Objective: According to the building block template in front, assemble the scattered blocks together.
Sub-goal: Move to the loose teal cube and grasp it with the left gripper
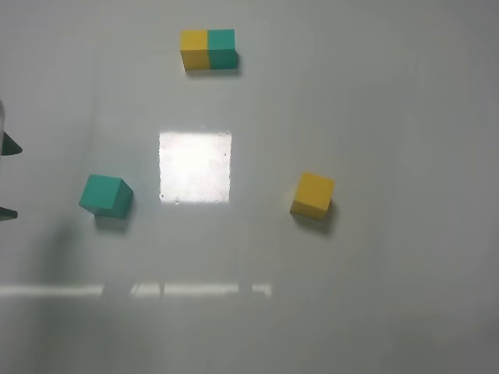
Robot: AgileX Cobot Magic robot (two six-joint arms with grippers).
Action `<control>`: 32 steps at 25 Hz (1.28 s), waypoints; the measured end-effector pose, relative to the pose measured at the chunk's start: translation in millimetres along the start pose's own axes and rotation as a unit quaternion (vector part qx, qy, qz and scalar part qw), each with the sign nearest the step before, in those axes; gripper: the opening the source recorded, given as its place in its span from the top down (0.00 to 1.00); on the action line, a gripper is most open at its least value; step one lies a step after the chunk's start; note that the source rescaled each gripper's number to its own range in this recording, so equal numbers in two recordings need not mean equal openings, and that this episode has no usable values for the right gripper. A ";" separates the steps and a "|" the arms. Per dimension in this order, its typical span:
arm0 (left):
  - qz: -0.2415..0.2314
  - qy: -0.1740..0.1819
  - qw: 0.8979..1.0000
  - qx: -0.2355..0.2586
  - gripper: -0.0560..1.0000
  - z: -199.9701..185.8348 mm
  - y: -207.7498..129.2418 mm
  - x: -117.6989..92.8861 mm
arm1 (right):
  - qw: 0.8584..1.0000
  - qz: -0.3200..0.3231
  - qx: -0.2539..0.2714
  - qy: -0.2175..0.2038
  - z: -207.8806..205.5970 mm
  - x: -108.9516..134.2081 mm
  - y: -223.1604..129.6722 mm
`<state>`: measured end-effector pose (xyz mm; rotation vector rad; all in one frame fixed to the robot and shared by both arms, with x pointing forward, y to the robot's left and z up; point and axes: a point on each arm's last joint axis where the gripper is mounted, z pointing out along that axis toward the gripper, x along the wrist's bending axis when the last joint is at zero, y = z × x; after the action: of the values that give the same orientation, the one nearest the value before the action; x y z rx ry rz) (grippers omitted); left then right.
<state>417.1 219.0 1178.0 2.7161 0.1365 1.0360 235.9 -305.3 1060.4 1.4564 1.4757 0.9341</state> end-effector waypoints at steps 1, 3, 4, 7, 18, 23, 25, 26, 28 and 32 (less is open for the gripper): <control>0.020 -0.011 1.000 -0.001 0.35 6.4 6.5 1.0 | 1.000 0.000 0.000 0.000 0.0 0.0 0.0; 0.052 -0.027 0.998 -0.002 0.35 16.0 16.3 2.1 | 1.000 0.000 0.000 0.000 0.0 0.0 0.0; 0.066 -0.034 0.997 -0.002 0.35 20.5 20.3 2.9 | 1.000 0.000 0.000 0.000 0.0 0.0 0.0; 0.092 -0.044 0.995 0.001 0.35 31.6 29.0 4.7 | 1.000 0.000 0.000 0.000 0.0 0.0 0.0; 0.132 -0.055 0.990 0.023 0.35 58.8 38.0 7.9 | 1.000 0.000 0.000 0.000 0.0 0.0 0.0; 0.137 -0.056 0.989 0.026 0.35 69.8 41.4 8.8 | 1.000 0.000 0.000 0.000 0.0 0.0 0.0; 0.139 -0.056 0.988 0.026 0.35 73.6 42.6 9.2 | 1.000 0.000 0.000 0.000 0.0 0.0 0.0; 0.139 -0.056 0.988 0.025 0.35 76.1 43.5 9.3 | 1.000 0.000 0.000 0.000 0.0 0.0 0.0; 0.140 -0.055 0.988 0.024 0.35 79.4 45.0 9.7 | 1.000 0.000 0.000 0.000 0.0 0.0 0.0; 0.142 -0.057 0.988 0.024 0.35 85.0 46.5 9.5 | 1.000 0.000 0.000 0.000 0.0 0.0 0.0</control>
<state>481.0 160.1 1134.2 2.8902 -0.2553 0.9515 235.9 -305.3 1060.4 1.4564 1.4757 0.9341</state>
